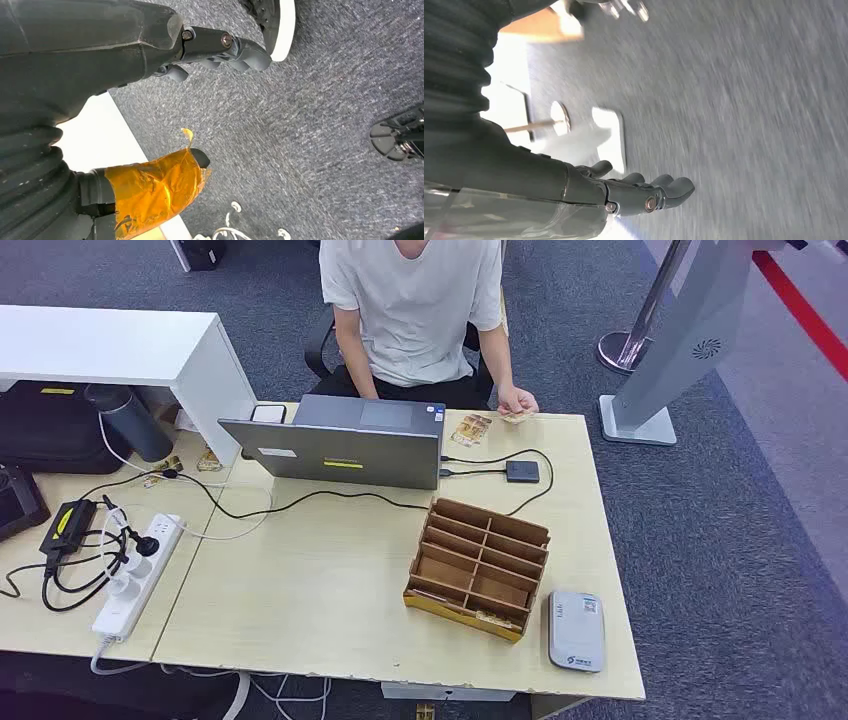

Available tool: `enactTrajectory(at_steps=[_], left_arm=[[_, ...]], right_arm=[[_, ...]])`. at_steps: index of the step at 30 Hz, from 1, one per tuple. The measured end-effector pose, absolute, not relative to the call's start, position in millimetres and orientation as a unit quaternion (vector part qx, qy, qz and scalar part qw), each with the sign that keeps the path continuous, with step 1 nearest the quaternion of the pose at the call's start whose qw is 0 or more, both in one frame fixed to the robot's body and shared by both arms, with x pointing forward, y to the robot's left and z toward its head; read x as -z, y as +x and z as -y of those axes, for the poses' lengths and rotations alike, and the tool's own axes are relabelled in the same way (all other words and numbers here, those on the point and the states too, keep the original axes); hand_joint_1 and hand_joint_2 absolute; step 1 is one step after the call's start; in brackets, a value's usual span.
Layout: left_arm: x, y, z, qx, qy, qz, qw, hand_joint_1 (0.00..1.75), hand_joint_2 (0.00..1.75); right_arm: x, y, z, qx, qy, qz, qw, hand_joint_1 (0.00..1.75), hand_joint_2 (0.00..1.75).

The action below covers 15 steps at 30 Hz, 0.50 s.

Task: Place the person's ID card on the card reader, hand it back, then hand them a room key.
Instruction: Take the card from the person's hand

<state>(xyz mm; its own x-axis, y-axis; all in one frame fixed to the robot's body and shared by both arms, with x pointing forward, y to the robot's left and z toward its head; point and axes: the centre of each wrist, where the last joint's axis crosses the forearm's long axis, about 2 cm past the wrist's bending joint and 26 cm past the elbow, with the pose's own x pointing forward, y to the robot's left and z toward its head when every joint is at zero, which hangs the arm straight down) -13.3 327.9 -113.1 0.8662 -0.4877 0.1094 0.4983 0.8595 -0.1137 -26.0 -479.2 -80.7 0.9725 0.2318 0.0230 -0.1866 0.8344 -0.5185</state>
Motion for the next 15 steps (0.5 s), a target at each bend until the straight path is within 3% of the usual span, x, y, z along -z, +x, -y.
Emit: enactTrajectory(at_steps=[6, 10, 15], left_arm=[[113, -13, -328, 0.257, -0.07, 0.039, 0.963, 0.0, 1.75], [113, -13, -327, 0.263, -0.076, 0.043, 0.961, 0.0, 1.75], [113, -11, -323, 0.257, -0.083, 0.044, 0.962, 0.0, 1.75]], right_arm=[[77, -22, 489, -0.109, -0.287, 0.054, 0.95, 0.0, 1.75], [41, 22, 556, -0.122, -0.408, 0.147, 0.893, 0.0, 1.75], [9, 56, 588, -0.148, -0.464, 0.204, 0.849, 0.0, 1.75]])
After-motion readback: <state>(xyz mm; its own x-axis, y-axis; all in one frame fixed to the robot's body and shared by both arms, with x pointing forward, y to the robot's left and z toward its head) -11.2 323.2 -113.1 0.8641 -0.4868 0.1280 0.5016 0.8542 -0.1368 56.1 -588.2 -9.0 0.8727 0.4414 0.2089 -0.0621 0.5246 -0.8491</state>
